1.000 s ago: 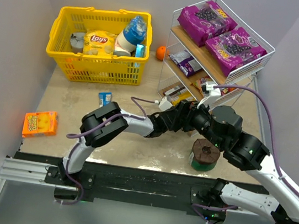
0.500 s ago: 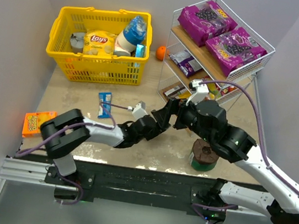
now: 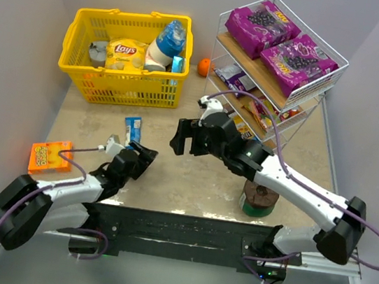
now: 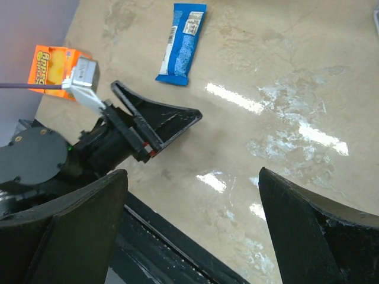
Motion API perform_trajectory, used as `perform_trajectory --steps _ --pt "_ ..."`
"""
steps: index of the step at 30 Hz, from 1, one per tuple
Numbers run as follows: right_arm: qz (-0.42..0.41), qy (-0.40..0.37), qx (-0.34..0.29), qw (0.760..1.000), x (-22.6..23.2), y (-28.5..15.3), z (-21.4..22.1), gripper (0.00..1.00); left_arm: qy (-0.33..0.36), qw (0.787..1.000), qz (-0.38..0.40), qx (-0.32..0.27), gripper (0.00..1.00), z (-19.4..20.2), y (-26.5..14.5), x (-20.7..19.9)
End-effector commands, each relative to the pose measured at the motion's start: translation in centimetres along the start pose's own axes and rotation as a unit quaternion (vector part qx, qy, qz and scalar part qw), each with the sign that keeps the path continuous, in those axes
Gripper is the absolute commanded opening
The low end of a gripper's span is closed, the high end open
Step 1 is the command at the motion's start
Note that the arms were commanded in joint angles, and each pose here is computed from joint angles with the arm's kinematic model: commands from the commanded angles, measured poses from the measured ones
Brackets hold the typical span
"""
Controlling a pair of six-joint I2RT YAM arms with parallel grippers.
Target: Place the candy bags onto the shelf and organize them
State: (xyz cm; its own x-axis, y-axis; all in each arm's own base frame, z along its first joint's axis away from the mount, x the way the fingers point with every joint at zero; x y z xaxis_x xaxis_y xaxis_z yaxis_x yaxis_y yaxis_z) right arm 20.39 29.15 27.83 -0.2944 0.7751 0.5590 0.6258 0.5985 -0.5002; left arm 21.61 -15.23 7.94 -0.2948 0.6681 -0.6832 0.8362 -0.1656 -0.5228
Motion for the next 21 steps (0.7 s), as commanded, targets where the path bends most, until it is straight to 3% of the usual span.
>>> perform_trajectory --steps 1,8,18,21 --pt "-0.054 0.013 -0.022 0.998 3.0 1.3 -2.0 0.95 -0.035 0.998 -0.008 -0.049 0.79 -2.4 -0.9 1.4" --pt "-0.037 0.014 0.015 0.999 2.7 5.4 -0.2 0.93 -0.047 0.991 -0.070 -0.105 0.79 -5.7 -0.5 4.6" --pt "-0.028 0.013 0.007 0.999 2.1 4.9 -0.1 0.93 -0.076 0.988 -0.116 -0.072 0.78 -4.9 2.0 7.4" --pt "-0.022 0.011 0.004 1.000 1.8 4.5 -0.1 0.93 -0.079 0.989 -0.108 -0.069 0.70 -4.9 2.5 7.4"
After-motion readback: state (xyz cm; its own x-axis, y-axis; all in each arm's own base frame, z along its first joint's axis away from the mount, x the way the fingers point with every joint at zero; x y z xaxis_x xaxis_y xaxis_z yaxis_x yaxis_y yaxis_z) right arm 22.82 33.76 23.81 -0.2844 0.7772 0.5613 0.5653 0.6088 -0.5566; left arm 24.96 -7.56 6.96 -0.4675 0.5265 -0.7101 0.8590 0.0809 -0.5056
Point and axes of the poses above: each gripper's point midway between its finger pads, its own y axis out along the fingers, its own x axis along the line the jaws close on, z = x × y, the point moved 6 cm from there along -y, back along the fingers, and after that the axes turned 12 degrees about y, right-handed, at the moved point
